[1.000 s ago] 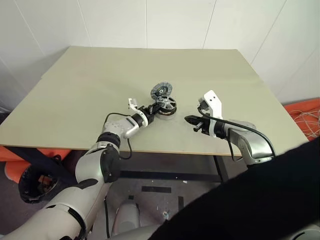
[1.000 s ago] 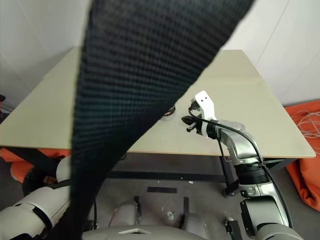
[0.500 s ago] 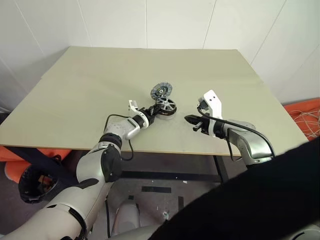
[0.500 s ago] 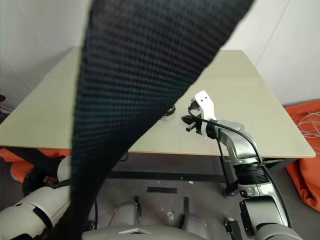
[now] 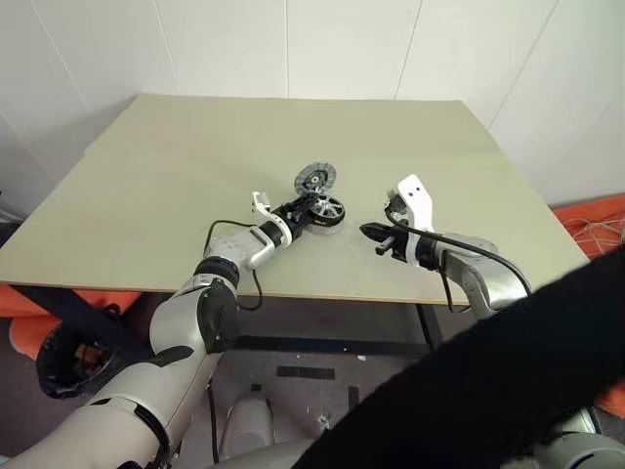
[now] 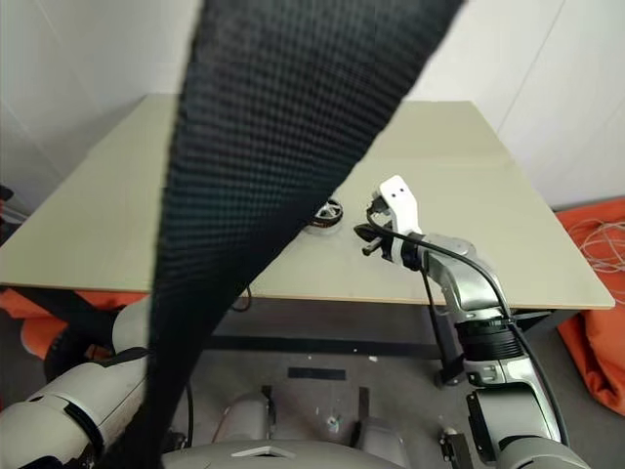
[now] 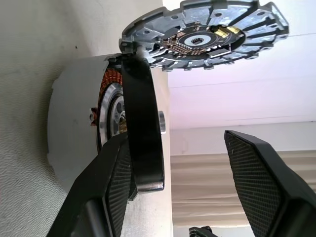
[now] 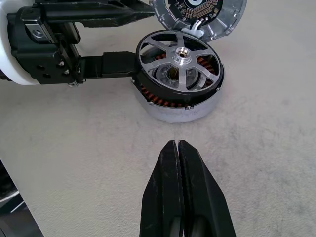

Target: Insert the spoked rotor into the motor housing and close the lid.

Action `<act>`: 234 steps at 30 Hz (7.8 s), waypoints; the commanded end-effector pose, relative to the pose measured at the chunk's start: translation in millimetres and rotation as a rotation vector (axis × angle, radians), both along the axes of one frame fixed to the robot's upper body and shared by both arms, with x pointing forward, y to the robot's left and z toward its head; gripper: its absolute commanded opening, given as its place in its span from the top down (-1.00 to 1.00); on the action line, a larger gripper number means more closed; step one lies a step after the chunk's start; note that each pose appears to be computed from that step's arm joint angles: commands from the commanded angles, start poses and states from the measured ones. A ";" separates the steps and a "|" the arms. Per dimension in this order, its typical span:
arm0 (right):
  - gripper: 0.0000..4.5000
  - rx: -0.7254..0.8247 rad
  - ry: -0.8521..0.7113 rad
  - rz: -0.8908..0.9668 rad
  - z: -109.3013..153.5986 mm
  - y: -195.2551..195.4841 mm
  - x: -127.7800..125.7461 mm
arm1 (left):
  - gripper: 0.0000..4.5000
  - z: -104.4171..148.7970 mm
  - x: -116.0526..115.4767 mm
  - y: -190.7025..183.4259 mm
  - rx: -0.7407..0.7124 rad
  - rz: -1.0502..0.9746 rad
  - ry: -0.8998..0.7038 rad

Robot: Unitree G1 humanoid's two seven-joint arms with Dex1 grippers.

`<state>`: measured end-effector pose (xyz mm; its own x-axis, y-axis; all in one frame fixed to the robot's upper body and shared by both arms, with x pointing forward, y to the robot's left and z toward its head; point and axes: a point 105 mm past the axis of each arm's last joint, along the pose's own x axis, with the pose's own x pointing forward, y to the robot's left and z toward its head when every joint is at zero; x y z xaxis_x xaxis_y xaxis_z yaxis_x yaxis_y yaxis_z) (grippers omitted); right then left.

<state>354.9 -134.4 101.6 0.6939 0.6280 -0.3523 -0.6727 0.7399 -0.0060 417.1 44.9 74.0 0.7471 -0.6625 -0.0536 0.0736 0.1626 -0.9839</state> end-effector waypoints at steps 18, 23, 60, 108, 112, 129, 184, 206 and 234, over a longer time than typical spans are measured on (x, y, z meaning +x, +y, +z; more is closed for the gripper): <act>1.00 0.016 -0.071 0.030 16.7 8.9 6.8 | -0.31 -3.2 -14.8 68.3 0.028 0.016 -0.059; 1.00 0.027 -0.086 0.027 19.4 10.1 9.2 | -0.31 -1.1 -22.6 82.7 0.093 0.041 -0.151; 1.00 0.095 -0.051 -0.126 -6.4 60.0 69.5 | -0.31 35.9 -27.4 104.4 0.746 0.130 -0.570; 0.28 0.008 -0.244 -0.096 26.6 21.3 81.1 | -0.33 33.0 -26.6 101.3 0.752 0.118 -0.567; 0.00 -0.107 -0.377 0.049 49.7 25.4 77.1 | -0.33 32.9 -26.5 101.8 0.752 0.123 -0.567; 0.00 -0.557 -0.391 0.740 33.4 79.0 45.7 | -0.33 29.4 -28.3 101.0 0.758 0.127 -0.565; 0.99 -0.629 -0.256 0.596 -0.8 79.6 64.3 | -0.33 28.8 -34.9 114.8 0.785 0.171 -0.546; 0.99 -0.417 -0.173 0.705 14.2 85.6 47.8 | -0.33 24.9 -36.8 111.1 0.779 0.169 -0.538; 0.99 -0.097 0.383 0.044 -17.0 106.3 54.3 | -0.33 20.5 -41.3 109.8 0.777 0.169 -0.527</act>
<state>398.1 -8.5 88.0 0.3965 0.6867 -0.6092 -0.7675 0.6121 0.1904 374.5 154.3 79.1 0.8784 -0.4655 -0.1083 0.3678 0.8031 -0.4689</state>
